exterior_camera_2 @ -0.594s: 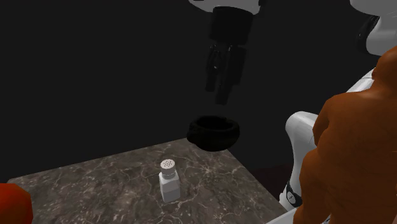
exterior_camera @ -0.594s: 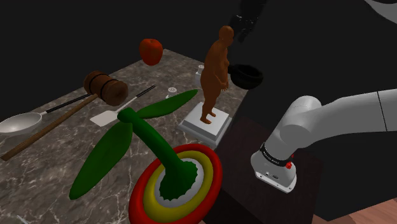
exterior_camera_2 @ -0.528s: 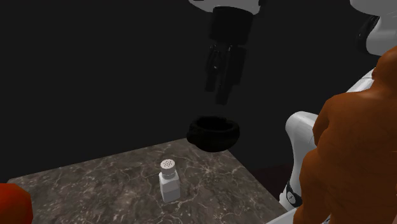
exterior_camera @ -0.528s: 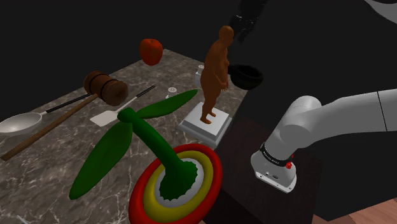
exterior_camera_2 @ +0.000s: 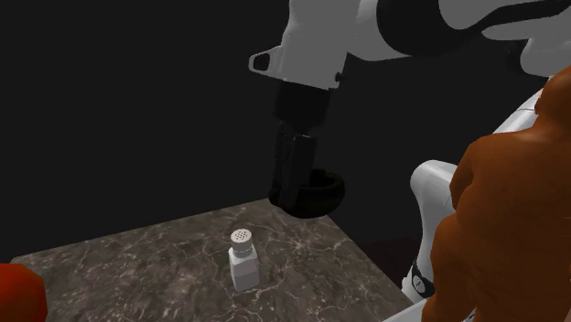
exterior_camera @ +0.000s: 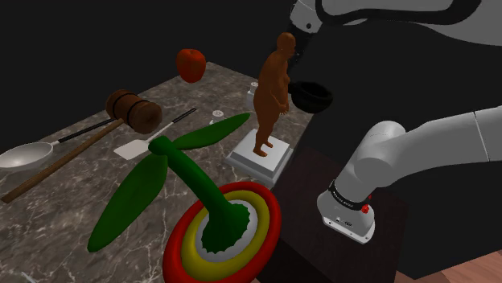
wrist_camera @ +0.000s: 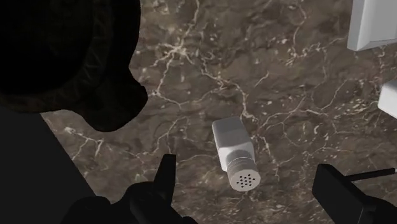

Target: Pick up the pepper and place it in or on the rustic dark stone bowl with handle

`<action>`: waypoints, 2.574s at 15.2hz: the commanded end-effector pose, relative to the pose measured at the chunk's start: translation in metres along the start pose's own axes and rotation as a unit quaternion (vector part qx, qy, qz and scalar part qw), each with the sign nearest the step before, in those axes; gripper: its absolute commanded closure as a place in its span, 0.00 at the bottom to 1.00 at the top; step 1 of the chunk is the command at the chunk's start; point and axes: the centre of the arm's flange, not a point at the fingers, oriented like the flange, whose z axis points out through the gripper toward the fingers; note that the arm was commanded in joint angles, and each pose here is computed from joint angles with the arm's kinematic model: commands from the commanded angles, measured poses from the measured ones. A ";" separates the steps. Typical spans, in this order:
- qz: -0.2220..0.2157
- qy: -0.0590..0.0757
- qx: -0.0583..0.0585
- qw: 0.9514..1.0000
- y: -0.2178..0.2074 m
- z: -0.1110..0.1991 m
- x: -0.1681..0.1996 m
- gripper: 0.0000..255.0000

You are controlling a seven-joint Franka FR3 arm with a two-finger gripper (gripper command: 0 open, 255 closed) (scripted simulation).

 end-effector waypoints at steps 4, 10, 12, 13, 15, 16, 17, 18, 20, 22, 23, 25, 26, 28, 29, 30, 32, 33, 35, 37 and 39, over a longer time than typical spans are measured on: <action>0.016 0.016 0.028 0.999 -0.001 0.063 0.014 0.00; 0.017 0.018 0.031 0.999 -0.003 0.095 0.016 0.00; 0.017 0.018 0.031 0.999 -0.003 0.106 0.017 0.00; 0.017 0.018 0.031 0.999 -0.004 0.109 0.017 0.00; 0.017 0.018 0.031 0.999 -0.004 0.109 0.017 0.00; 0.017 0.018 0.031 0.999 -0.004 0.109 0.017 0.00; 0.017 0.018 0.031 0.999 -0.004 0.109 0.017 0.00; 0.017 0.018 0.031 0.999 -0.004 0.109 0.017 0.00; 0.017 0.018 0.031 0.999 -0.004 0.109 0.017 0.00; 0.017 0.018 0.031 0.999 -0.004 0.109 0.017 1.00; 0.017 0.018 0.031 0.999 -0.004 0.109 0.017 1.00; 0.017 0.018 0.031 0.999 -0.004 0.109 0.017 1.00; 0.017 0.018 0.031 0.999 -0.004 0.109 0.017 1.00; 0.017 0.018 0.031 0.999 -0.004 0.109 0.017 1.00; 0.017 0.018 0.031 0.999 -0.004 0.109 0.017 1.00; 0.017 0.018 0.031 0.999 -0.004 0.109 0.017 1.00; 0.017 0.018 0.031 0.999 -0.005 0.099 0.019 1.00; 0.017 0.018 0.031 0.999 -0.005 0.094 0.020 1.00; 0.017 0.018 0.031 0.999 -0.007 0.083 0.023 1.00; 0.017 0.018 0.031 0.999 -0.008 0.073 0.025 1.00; 0.017 0.018 0.031 0.999 -0.009 0.063 0.028 1.00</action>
